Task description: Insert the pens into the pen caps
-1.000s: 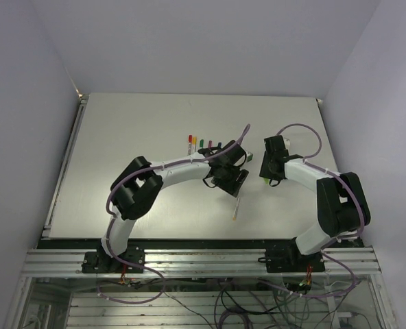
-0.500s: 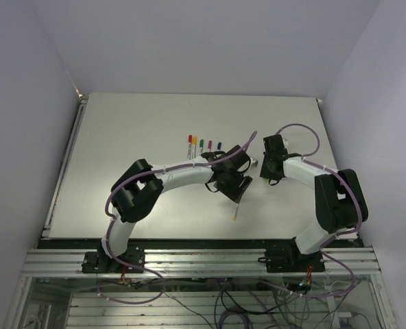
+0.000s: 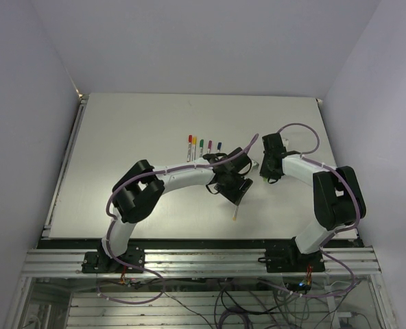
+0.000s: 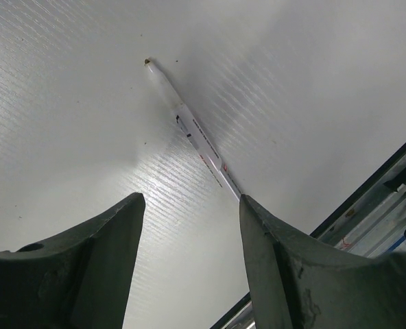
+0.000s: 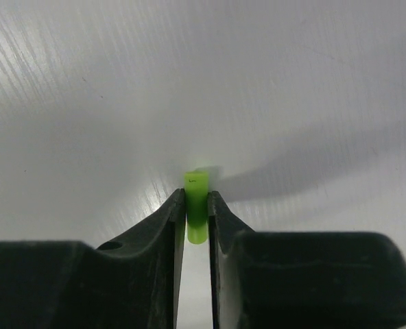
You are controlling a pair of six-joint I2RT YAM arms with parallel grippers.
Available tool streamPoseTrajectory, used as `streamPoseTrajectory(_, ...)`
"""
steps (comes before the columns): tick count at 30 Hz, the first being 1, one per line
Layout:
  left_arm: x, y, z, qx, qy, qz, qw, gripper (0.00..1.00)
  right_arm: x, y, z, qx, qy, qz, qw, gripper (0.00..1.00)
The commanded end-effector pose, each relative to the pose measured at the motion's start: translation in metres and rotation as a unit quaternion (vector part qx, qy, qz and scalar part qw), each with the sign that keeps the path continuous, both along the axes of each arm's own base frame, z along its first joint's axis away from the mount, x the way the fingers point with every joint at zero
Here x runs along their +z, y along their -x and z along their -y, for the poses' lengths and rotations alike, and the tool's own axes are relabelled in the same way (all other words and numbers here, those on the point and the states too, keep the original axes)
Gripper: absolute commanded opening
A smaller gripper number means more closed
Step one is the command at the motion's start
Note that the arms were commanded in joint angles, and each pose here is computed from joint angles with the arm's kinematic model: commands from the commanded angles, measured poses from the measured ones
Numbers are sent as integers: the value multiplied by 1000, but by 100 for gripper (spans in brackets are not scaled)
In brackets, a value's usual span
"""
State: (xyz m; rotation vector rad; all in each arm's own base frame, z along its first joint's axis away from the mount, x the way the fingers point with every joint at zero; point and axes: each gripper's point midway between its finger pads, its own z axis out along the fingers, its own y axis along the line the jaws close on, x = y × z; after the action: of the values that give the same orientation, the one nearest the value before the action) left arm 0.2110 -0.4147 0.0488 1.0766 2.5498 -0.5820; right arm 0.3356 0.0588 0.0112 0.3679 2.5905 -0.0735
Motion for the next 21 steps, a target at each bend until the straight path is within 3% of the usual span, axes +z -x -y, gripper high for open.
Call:
streamPoseTrajectory(1,-14,5,-4,-11,-23,-3,1000,67,-10,9,12,-24,20,-30,999,23)
streamPoseTrajectory(2,-16,5,-4,-11,-24,-4,1000,67,-10,8,13,-27,21,-29,999,28)
streamPoseTrajectory(8,-23,7,-3,-10,-28,-8,1000,66,-10,6,14,-29,20,-31,999,28)
streamPoseTrajectory(17,-23,7,2,-13,-27,-8,1000,65,-14,8,12,-22,13,-37,999,0)
streamPoseTrajectory(21,-23,9,4,-15,-25,-11,1000,66,-15,9,8,-13,3,-37,999,0)
